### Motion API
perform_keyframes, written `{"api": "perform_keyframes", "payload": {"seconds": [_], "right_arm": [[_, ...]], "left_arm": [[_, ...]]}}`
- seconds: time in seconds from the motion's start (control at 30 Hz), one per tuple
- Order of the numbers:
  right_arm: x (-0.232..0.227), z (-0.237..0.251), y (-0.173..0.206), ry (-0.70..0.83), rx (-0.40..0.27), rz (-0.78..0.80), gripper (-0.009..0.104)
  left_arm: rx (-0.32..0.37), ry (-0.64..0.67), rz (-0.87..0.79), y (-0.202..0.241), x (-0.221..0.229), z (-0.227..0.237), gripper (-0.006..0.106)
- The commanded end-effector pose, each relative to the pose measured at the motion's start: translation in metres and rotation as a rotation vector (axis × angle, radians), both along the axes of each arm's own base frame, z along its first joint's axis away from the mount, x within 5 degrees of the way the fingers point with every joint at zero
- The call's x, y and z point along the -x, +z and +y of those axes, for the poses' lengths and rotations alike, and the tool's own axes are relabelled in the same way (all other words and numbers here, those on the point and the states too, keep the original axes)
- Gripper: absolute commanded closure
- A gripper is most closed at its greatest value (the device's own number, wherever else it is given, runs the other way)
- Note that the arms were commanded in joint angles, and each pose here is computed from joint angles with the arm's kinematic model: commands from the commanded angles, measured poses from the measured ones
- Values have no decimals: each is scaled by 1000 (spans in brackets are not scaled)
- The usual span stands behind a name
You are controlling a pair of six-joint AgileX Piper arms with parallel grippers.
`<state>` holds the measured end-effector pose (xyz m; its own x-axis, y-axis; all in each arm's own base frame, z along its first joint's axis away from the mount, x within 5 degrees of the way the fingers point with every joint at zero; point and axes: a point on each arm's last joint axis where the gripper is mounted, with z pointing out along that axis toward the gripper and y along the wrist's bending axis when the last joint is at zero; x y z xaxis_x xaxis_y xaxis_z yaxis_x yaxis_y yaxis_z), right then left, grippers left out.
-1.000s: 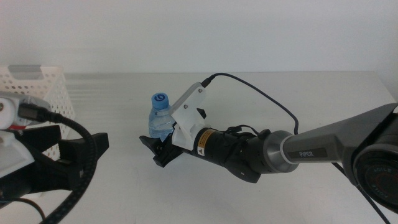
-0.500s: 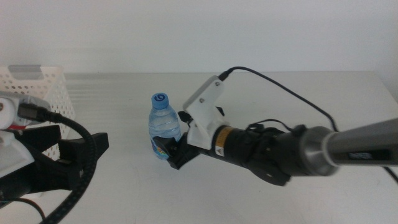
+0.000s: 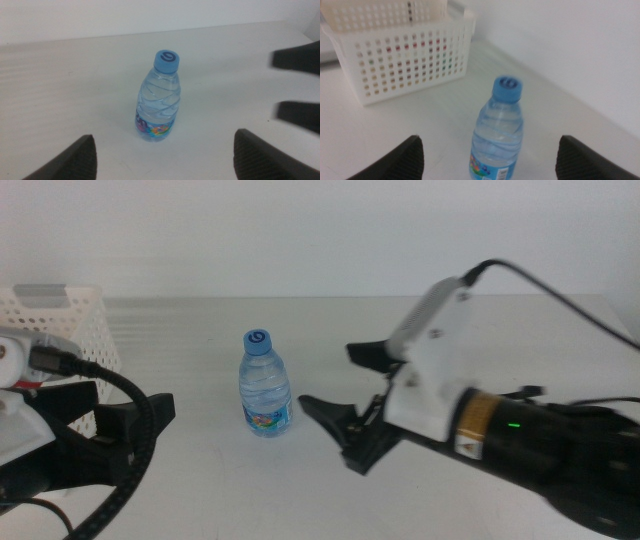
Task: Use arms to grab the bottles and put them into the dustbin to the left of the table.
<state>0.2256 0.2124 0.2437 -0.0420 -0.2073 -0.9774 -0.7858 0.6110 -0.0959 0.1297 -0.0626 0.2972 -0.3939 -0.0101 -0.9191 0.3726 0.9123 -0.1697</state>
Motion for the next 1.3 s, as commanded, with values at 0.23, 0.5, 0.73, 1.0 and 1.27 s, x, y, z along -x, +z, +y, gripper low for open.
{"api": "perform_keyframes", "payload": {"seconds": [0.23, 0.5, 0.73, 1.0, 1.27], "right_arm": [[40, -45, 62, -103, 8, -21, 16], [78, -82, 78, -171, -52, 24, 19], [110, -104, 80, -139, -34, -6, 22], [114, -107, 79, -129, 7, -24, 22], [114, -106, 77, -128, 23, -10, 23]], "left_arm": [[50, -3, -83, 16, -2, -2, 10], [50, -3, -83, 16, -2, -2, 10], [50, -3, -83, 16, -2, -2, 10], [50, -3, -83, 16, -2, -2, 10], [50, -3, -83, 16, -2, -2, 10]]}}
